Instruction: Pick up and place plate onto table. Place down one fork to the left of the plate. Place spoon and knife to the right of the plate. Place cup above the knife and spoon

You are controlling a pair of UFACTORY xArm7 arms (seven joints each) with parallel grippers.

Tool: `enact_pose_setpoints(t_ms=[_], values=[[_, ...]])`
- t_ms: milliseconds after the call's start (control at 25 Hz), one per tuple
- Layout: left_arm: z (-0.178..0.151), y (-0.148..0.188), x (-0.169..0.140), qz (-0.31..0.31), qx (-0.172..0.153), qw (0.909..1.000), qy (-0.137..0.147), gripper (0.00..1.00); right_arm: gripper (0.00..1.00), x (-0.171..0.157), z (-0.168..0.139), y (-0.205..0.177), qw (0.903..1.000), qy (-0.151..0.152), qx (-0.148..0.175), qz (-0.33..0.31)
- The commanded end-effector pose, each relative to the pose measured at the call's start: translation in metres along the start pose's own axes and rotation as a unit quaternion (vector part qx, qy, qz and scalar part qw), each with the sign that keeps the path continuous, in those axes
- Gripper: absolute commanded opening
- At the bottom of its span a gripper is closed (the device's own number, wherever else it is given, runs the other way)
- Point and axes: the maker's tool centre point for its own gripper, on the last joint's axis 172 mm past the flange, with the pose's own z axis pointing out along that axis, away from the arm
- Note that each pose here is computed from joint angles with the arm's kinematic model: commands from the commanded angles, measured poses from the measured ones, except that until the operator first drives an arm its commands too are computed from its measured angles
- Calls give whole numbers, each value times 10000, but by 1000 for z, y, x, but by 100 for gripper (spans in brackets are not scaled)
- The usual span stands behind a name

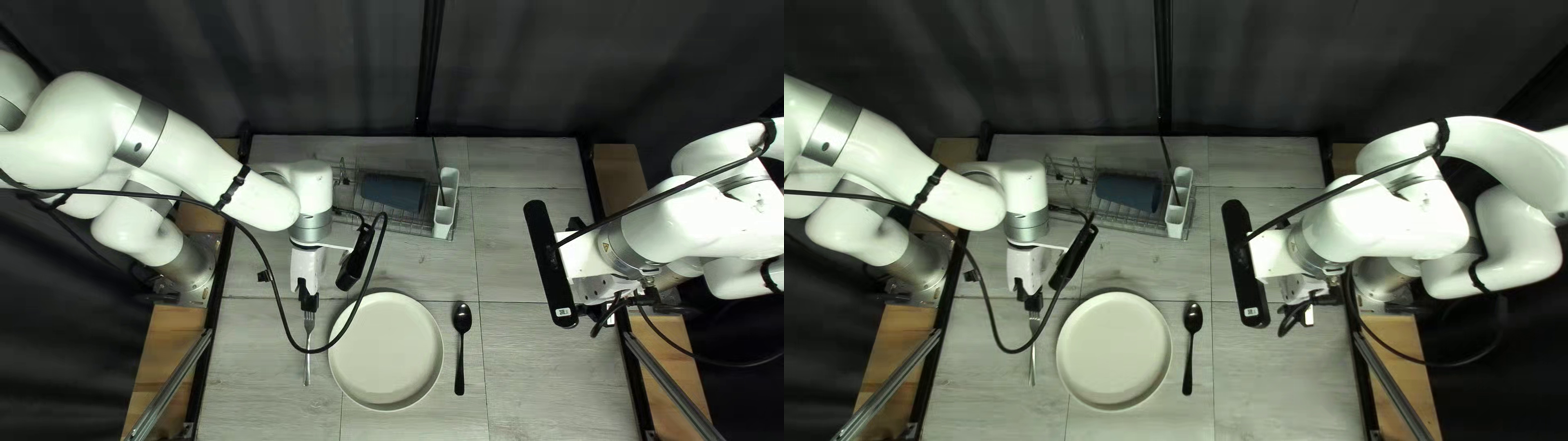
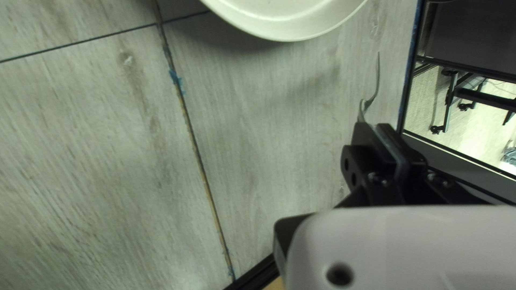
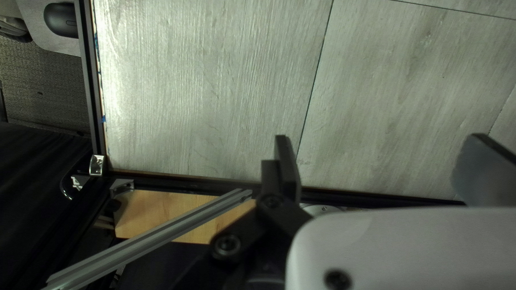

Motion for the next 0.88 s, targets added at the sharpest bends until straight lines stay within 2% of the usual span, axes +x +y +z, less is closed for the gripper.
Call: enact_pose_setpoints(t_ms=[40, 280, 440, 480, 520, 560, 680, 720, 880], values=[[2, -9, -2, 18, 26, 10000, 3, 0, 100, 0, 0, 0, 10000, 0, 0, 0], [7, -19, -2, 32, 40, 10000, 8, 1, 100, 0, 0, 0, 10000, 0, 0, 0], [15, -30, -1, 29, 43, 10000, 54, 17, 100, 0, 0, 0, 10000, 0, 0, 0], [17, -32, -1, 28, 51, 10000, 62, 48, 100, 0, 0, 0, 10000, 0, 0, 0], [19, -36, -2, 23, 86, 9999, 69, 68, 100, 0, 0, 0, 10000, 0, 0, 0], [21, -41, -3, 31, 126, 9999, 63, 82, 100, 0, 0, 0, 10000, 0, 0, 0], [31, -53, -7, 71, 227, 9997, 43, 93, 100, 0, 0, 0, 10000, 0, 0, 0], [35, -59, -9, 76, 273, 9996, 44, 100, 100, 0, 0, 0, 10000, 0, 0, 0], [38, -64, -13, 66, 475, 9988, 93, 100, 100, 0, 0, 0, 10000, 0, 0, 0]])
